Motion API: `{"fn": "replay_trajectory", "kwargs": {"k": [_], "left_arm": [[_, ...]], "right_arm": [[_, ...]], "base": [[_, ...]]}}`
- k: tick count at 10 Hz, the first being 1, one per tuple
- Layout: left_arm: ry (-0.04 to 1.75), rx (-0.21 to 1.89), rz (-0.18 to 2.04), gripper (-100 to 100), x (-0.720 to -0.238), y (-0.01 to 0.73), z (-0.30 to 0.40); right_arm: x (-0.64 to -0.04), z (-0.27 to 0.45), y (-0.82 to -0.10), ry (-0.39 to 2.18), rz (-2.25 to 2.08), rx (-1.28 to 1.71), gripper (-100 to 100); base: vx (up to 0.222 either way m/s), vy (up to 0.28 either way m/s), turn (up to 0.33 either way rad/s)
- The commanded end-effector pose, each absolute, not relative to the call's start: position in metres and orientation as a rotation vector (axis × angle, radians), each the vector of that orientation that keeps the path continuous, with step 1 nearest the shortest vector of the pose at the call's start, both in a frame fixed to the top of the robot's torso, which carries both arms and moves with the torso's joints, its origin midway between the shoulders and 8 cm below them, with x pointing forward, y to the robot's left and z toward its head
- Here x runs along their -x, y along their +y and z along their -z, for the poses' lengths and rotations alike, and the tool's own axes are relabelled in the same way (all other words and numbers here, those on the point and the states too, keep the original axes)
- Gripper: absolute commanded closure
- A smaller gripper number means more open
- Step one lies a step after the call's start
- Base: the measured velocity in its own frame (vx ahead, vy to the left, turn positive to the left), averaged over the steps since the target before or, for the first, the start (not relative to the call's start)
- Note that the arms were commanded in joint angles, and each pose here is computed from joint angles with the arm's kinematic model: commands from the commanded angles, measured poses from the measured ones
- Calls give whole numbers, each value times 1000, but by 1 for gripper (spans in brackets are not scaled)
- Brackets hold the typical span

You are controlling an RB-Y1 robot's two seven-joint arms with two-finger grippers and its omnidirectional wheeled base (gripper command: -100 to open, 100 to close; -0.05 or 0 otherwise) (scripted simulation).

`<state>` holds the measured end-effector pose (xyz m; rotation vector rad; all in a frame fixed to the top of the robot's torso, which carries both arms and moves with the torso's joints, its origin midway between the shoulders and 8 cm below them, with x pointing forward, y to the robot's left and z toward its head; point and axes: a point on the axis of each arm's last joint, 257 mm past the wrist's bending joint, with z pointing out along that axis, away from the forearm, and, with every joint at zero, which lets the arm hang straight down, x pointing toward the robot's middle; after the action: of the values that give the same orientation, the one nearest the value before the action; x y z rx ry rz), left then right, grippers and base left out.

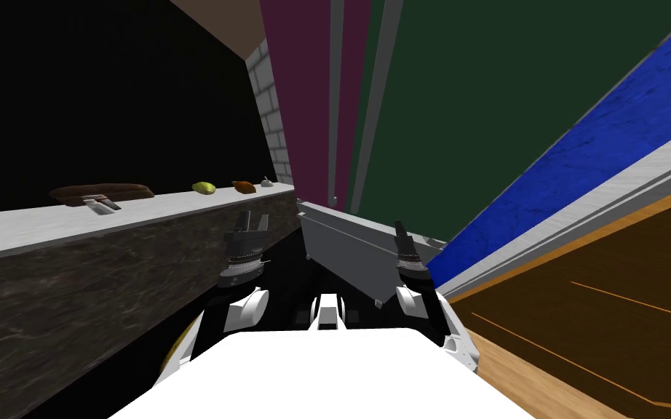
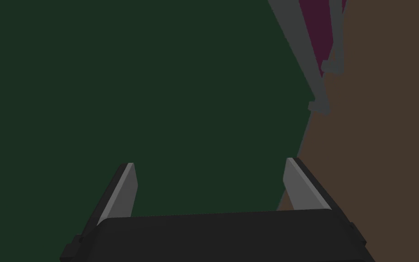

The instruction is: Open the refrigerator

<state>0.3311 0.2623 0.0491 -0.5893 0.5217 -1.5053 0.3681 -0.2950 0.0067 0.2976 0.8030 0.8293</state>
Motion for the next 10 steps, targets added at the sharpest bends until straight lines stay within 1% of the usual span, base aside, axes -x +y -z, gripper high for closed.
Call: {"fn": "replay_trajectory", "kwargs": {"k": [1, 2, 5, 10], "left_arm": [[522, 589, 1505, 0, -331, 262, -49], [522, 589, 1505, 0, -331, 262, -49], [522, 589, 1505, 0, -331, 262, -49], [522, 589, 1505, 0, -331, 262, -49]], "right_arm": [[-370, -9, -295, 801, -750, -239, -100], [-370, -9, -295, 802, -743, -236, -100], [-373, -13, -296, 785, -636, -149, -100], [-374, -15, -297, 774, -509, -78, -100]], "base": [[23, 52, -67], [8, 25, 19], [25, 58, -98], [24, 45, -44]]}}
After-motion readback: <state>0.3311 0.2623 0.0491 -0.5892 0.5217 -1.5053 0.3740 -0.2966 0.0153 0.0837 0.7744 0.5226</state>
